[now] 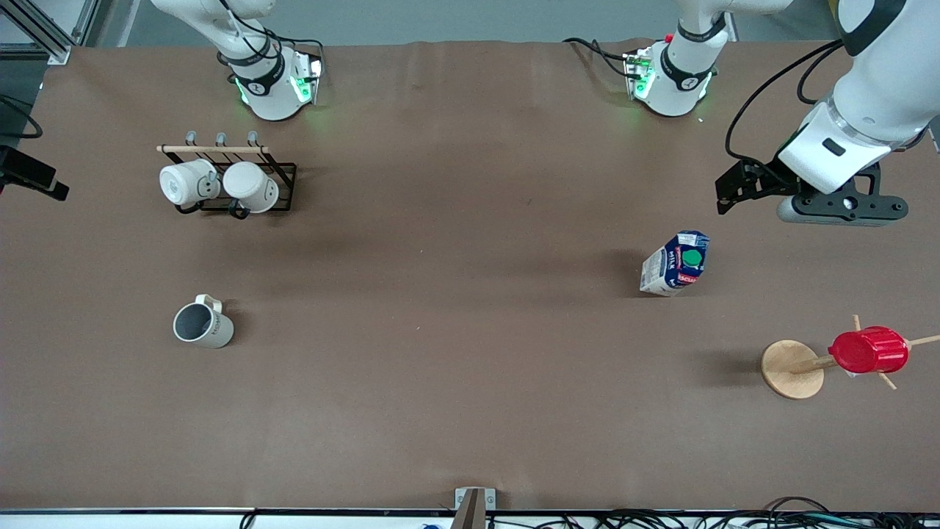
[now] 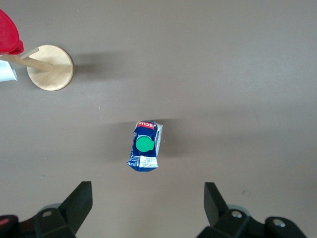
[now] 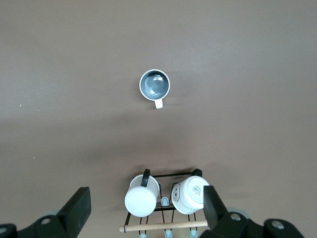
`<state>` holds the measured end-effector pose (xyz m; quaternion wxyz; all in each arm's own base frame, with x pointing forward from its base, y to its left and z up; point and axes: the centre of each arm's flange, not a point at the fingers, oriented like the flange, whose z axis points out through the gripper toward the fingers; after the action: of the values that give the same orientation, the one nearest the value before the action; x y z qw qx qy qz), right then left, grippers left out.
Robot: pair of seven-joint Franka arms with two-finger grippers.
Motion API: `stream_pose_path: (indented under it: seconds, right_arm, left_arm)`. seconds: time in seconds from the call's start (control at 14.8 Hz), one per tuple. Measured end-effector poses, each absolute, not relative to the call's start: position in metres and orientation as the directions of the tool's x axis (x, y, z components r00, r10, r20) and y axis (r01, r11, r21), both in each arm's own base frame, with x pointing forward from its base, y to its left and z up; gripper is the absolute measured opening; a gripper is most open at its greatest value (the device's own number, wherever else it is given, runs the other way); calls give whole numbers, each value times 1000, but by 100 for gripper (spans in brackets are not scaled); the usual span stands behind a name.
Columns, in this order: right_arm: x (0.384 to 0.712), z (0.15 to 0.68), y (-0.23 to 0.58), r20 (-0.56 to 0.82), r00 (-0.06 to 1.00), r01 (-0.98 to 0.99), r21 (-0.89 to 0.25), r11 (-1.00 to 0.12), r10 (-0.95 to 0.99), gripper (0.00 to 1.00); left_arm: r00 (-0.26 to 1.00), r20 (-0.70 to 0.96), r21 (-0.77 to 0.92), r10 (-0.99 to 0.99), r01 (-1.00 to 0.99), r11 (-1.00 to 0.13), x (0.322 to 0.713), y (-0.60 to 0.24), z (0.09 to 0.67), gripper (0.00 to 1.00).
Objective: Place cup and milk on table
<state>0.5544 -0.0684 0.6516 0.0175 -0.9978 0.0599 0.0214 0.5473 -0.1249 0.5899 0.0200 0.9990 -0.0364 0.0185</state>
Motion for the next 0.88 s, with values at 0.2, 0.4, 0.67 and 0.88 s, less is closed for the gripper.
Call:
stream_pose_path:
  seconds: [0.2,0.4,0.67,0.88]
  right_arm:
    - [562,641,-73,-31,991,-128,-31,-991,-127,100]
    - [587,605,-85,-25,989,-146,-27,-989,-145,100]
    - [631,526,-93,-48,992,-118,-18,-993,-117,100]
    - [658,453,-106,-68,996,-64,-15,-998,-63,100]
  left_arm:
    - [997,29,38,-72,-73,-997,550,-125,585,100]
    - [997,28,38,-71,-72,-997,553,-125,580,100]
    - [997,35,39,-68,-70,-997,558,-125,575,100]
    - [997,42,31,-69,-71,-997,566,-125,565,100]
